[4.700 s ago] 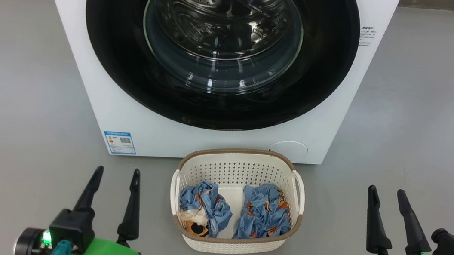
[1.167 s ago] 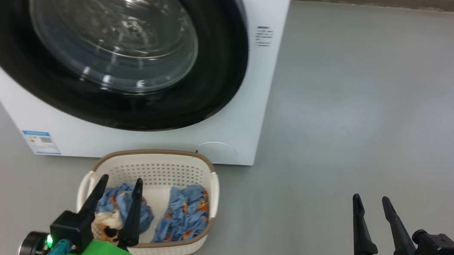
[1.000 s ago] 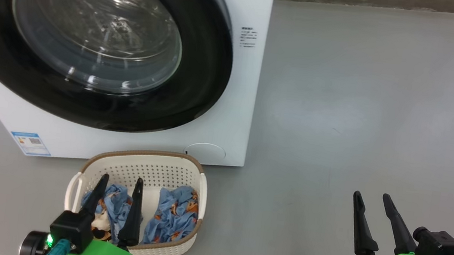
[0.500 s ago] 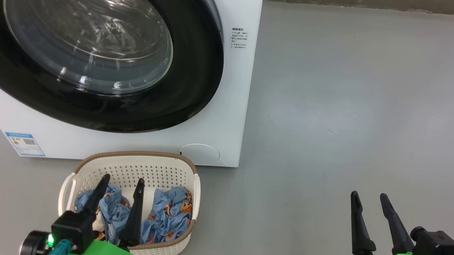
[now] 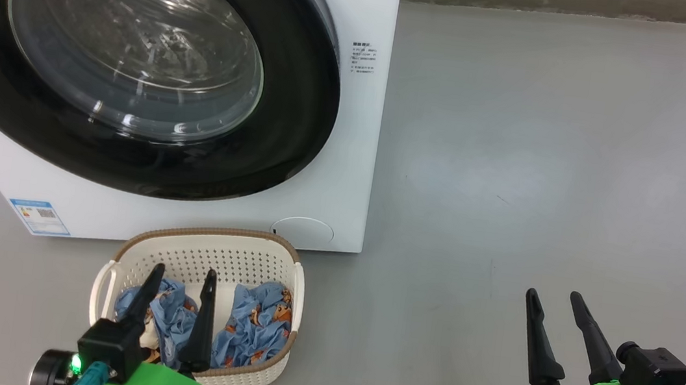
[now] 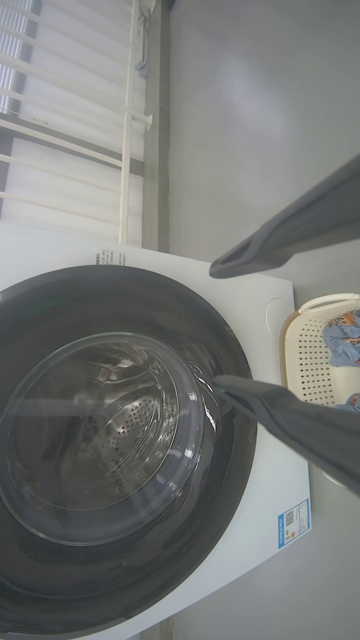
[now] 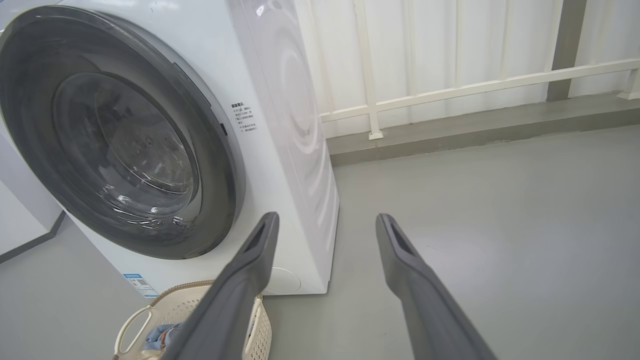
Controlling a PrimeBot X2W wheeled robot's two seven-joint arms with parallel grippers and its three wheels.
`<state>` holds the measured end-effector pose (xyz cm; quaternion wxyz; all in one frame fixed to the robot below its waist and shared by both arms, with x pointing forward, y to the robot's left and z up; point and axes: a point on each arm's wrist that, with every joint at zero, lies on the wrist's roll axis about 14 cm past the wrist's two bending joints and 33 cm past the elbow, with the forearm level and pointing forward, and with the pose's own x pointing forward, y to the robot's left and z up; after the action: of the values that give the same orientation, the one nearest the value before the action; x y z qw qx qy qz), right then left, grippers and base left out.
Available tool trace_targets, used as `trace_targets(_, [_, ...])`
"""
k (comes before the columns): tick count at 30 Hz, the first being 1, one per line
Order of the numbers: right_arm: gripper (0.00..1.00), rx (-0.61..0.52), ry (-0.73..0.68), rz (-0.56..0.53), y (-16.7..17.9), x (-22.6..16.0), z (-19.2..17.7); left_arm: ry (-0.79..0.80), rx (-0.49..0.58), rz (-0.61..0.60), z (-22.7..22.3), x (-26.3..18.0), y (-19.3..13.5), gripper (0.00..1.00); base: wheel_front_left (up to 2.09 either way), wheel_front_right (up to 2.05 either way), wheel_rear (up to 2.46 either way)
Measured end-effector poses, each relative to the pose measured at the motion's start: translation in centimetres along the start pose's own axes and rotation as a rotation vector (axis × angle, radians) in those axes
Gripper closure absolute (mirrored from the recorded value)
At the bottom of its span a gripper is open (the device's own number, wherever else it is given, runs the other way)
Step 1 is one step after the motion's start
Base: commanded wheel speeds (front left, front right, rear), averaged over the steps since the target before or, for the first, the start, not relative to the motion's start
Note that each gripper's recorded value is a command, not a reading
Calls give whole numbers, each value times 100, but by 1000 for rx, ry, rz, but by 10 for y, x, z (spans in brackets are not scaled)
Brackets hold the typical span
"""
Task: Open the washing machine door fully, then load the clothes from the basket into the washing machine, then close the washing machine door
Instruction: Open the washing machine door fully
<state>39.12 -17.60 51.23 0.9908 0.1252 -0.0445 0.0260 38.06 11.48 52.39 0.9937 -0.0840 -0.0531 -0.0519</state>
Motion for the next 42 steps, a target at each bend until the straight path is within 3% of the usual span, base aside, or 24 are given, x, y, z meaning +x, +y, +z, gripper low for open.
trace_targets(16, [0, 0, -3, 14, 5, 1, 1, 6, 5, 18, -2, -1, 4, 0, 0, 0, 0])
trace_targets(17, [50, 0, -1, 17, 6, 1, 0, 6, 5, 19, -2, -1, 4, 0, 0, 0, 0])
trace_targets(18, [87, 0, 1, 21, 7, 1, 0, 7, 5, 20, -2, -1, 4, 0, 0, 0, 0])
trace_targets(19, [100, 0, 2, 23, 8, 1, -1, 8, 5, 21, -3, -1, 4, 0, 0, 0, 0])
trace_targets(24, [100, 7, 8, 37, 12, 3, -3, 16, 6, 26, -5, -1, 6, 0, 0, 0, 0])
trace_targets(28, [100, 100, 9, 25, 13, 5, -6, 21, 6, 32, -7, -1, 8, 0, 0, 0, 0])
trace_targets(32, [100, 290, 18, -20, 9, 6, -13, 27, 6, 39, -9, -1, 11, 0, 0, 0, 0])
trace_targets(39, [100, 757, -11, -125, 1, 22, -18, 51, 6, 51, -17, 0, 15, 0, 0, 0, 0])
trace_targets(42, [100, 1011, -31, -205, -14, 31, -22, 48, 7, 53, -17, 5, 17, 0, 0, 0, 0])
